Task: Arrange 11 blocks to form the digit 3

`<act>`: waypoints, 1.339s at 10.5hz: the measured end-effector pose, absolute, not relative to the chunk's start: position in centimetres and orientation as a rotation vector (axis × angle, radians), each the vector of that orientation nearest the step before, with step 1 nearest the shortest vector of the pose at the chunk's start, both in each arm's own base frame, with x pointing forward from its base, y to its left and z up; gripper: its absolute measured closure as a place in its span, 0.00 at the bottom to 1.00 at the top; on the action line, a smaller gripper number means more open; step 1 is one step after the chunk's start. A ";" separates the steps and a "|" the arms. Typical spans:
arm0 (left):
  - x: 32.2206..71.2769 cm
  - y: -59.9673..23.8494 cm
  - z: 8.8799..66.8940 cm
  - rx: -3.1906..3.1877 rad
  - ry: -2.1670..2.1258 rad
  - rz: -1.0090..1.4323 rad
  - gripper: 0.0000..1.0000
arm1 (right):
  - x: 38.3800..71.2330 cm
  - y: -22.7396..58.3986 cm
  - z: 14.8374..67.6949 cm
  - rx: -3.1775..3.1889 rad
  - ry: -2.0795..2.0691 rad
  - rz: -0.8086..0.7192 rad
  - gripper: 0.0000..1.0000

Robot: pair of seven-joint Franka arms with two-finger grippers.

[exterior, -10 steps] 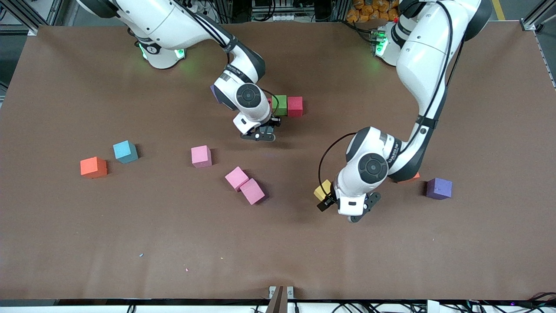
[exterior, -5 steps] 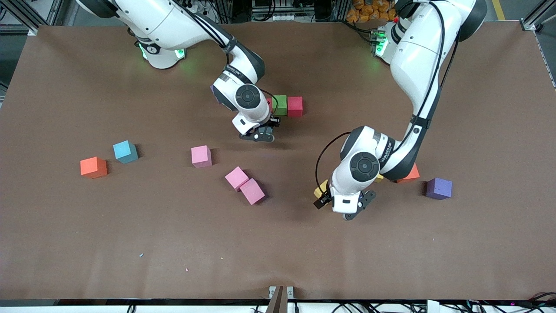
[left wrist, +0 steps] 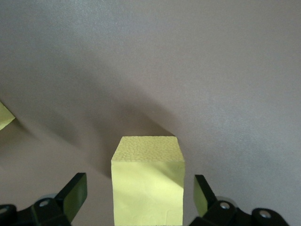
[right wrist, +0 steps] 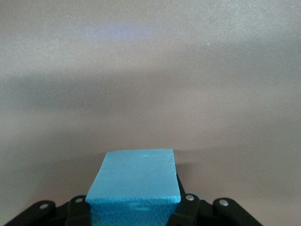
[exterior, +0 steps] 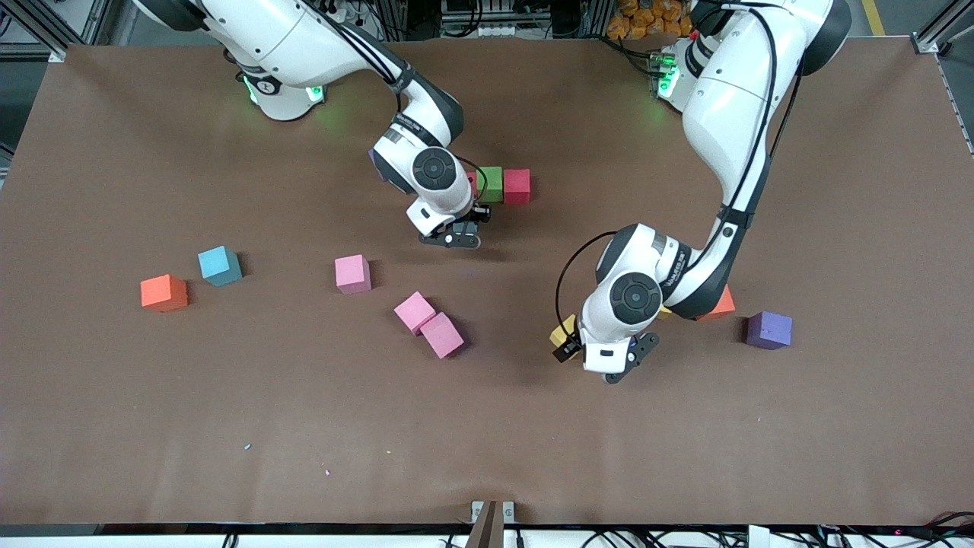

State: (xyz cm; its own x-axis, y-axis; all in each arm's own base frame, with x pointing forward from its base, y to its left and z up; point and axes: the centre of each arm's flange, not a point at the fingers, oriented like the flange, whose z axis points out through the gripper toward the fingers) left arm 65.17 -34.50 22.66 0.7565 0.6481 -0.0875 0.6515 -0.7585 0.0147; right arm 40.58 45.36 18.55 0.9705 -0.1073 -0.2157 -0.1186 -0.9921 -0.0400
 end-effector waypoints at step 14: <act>64.9 -34.4 20.7 2.918 1.080 -0.151 0.02 | 40.1 45.4 18.5 -3.067 0.213 0.343 0.44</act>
State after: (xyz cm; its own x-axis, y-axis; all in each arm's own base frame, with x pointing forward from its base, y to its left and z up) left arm 64.86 -34.44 20.70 0.7549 0.6482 -0.0996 0.6507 -0.7592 -0.0093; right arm 40.12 45.41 18.54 0.9660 -0.1312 -0.2229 -0.1420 -0.9893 -0.0328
